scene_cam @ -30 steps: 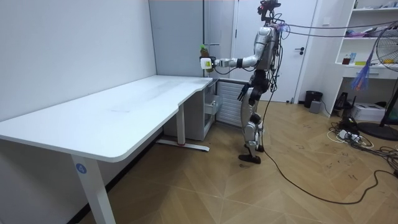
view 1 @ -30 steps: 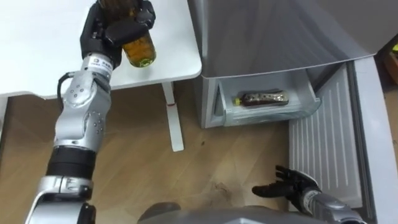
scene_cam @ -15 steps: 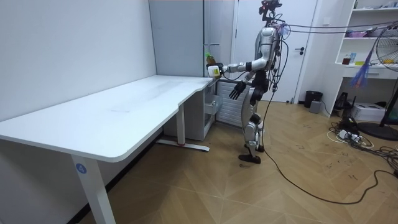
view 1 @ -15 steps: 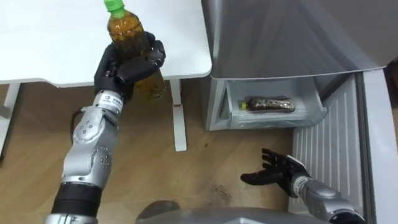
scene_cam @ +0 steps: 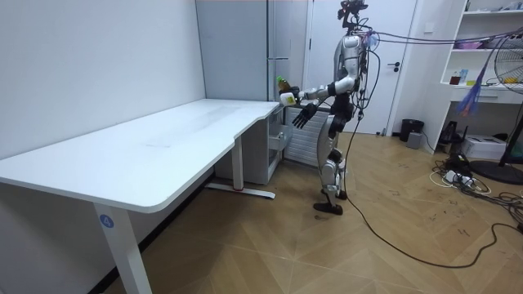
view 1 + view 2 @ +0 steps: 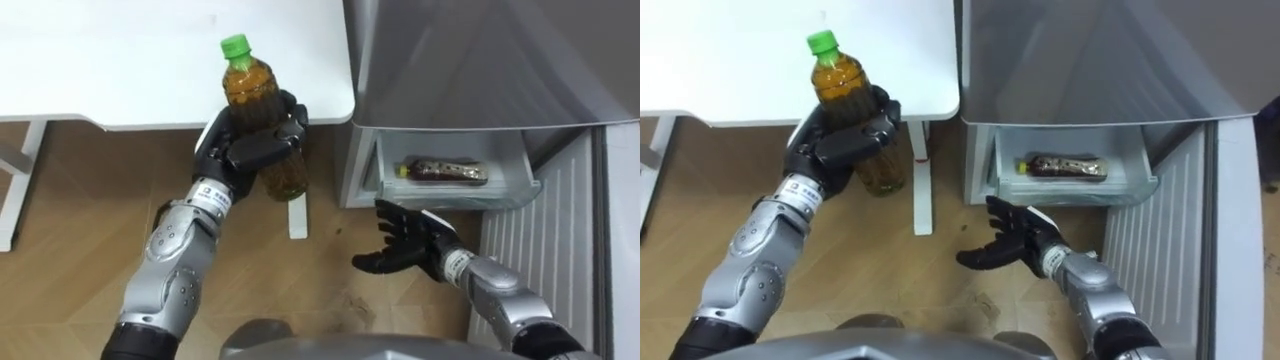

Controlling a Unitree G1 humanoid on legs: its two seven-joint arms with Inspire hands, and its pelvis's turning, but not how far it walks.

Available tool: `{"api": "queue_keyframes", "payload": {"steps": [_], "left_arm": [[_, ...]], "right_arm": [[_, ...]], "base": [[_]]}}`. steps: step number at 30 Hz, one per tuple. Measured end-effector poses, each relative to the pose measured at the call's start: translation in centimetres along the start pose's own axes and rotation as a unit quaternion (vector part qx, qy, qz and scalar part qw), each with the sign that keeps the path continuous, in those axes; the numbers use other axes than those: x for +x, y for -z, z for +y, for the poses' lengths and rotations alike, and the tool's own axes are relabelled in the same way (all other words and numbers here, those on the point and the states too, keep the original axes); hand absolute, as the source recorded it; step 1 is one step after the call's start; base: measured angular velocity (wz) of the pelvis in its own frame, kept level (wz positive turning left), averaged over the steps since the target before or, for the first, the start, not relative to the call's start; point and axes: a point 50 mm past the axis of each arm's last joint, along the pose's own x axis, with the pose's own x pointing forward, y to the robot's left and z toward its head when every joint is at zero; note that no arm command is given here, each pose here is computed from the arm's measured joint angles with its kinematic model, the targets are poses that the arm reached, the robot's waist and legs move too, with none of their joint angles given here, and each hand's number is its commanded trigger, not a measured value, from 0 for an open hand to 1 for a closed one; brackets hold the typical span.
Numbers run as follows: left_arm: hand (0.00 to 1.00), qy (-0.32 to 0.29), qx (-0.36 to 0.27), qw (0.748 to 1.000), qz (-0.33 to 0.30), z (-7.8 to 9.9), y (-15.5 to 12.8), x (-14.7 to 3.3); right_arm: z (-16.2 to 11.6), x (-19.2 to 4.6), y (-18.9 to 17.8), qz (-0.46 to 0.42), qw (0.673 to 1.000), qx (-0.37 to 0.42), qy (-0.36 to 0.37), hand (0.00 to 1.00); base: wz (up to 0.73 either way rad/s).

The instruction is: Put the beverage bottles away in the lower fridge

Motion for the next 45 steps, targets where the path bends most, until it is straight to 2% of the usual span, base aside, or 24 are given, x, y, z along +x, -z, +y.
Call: {"api": "queue_keyframes", "payload": {"steps": [8,11,17,25,28,34,45], "left_arm": [[1.00,0.000,-0.001,1.000,0.013,0.2,0.6,-0.1],[1.00,0.008,0.000,1.000,0.021,-0.2,1.1,-0.2],[1.00,0.026,0.001,0.999,0.036,-0.8,1.7,-0.3],[1.00,0.045,0.000,0.998,0.047,-1.6,2.2,-0.3],[1.00,0.052,0.005,0.997,0.050,-1.8,2.3,-0.3],[1.00,0.082,0.053,0.993,0.059,-2.4,2.5,-0.3],[1.00,0.111,0.058,0.990,0.067,-2.8,2.7,-0.4]], "right_arm": [[0.6,0.1,-1.8,-0.035,0.999,-0.018,-0.016,0.00],[1.8,0.3,-3.6,-0.068,0.995,-0.047,-0.052,0.00],[3.9,0.1,-4.5,-0.081,0.986,-0.076,-0.126,0.00],[5.3,-0.4,-7.0,-0.129,0.969,-0.097,-0.186,0.00],[5.6,-0.4,-6.9,-0.127,0.967,-0.096,-0.199,0.00],[5.9,-0.6,-7.1,-0.124,0.961,-0.099,-0.227,0.00],[5.7,-1.0,-6.5,-0.116,0.959,-0.066,-0.249,0.00]], "base": [[0.00],[-0.01],[0.00],[0.00],[0.00],[0.00],[0.00]]}}
